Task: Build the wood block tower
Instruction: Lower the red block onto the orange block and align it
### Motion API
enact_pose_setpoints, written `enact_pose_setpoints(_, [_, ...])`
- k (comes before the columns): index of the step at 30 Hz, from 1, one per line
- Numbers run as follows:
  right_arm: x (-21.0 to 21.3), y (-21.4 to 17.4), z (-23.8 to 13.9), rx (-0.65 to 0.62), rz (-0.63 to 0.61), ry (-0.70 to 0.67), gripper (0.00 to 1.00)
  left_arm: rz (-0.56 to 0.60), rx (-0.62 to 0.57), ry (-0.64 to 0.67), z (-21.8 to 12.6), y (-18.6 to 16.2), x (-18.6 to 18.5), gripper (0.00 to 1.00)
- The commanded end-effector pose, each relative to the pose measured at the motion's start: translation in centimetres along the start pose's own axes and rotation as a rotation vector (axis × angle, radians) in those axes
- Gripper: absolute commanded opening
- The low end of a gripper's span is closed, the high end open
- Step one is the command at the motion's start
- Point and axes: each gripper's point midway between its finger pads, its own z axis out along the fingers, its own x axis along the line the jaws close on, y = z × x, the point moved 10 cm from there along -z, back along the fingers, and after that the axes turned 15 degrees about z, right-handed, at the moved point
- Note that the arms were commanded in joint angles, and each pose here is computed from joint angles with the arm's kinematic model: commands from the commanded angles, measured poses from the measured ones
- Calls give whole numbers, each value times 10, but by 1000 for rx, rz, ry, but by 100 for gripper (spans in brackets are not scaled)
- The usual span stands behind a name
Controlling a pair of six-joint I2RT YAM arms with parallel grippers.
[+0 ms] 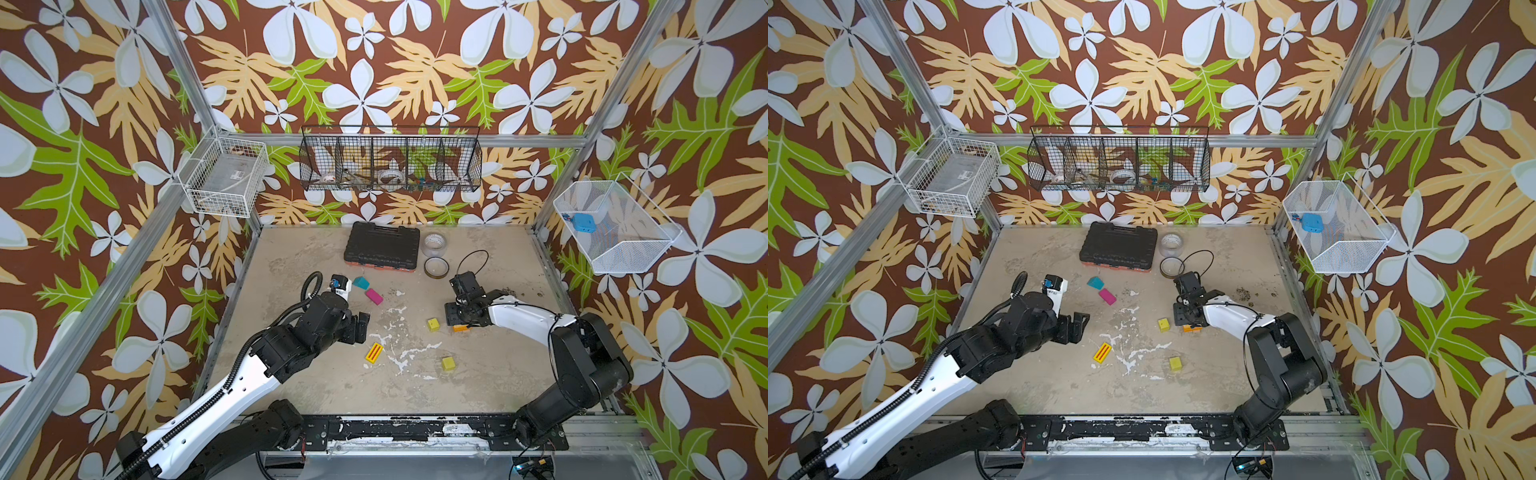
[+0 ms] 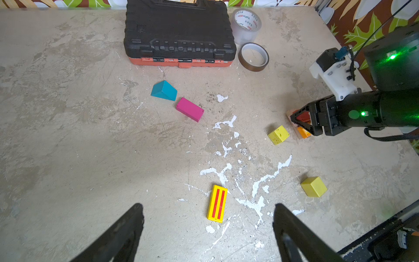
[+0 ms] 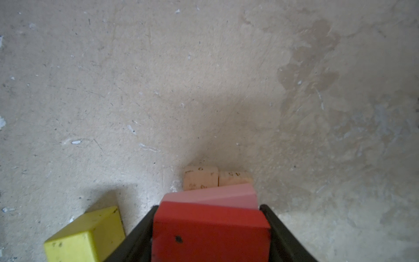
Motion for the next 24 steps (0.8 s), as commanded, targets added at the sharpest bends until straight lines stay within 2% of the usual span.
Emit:
enact_pose_setpoints(1, [-2,-1,1,1,6,-23,61,-5,-14,3,-1,2,0,91])
enact_pose_setpoints(6, [-3,-1,1,-1,7,-30,55,-5,-13,3,0,2,0,90])
enact_pose_setpoints(11, [-4,-2,1,3,7,-28,55,-5,-14,2,-1,2,0,91])
enact_pose_setpoints(24, [-4,-3,2,5,6,-33,63,-3,-11,-2,0,2,-1,90])
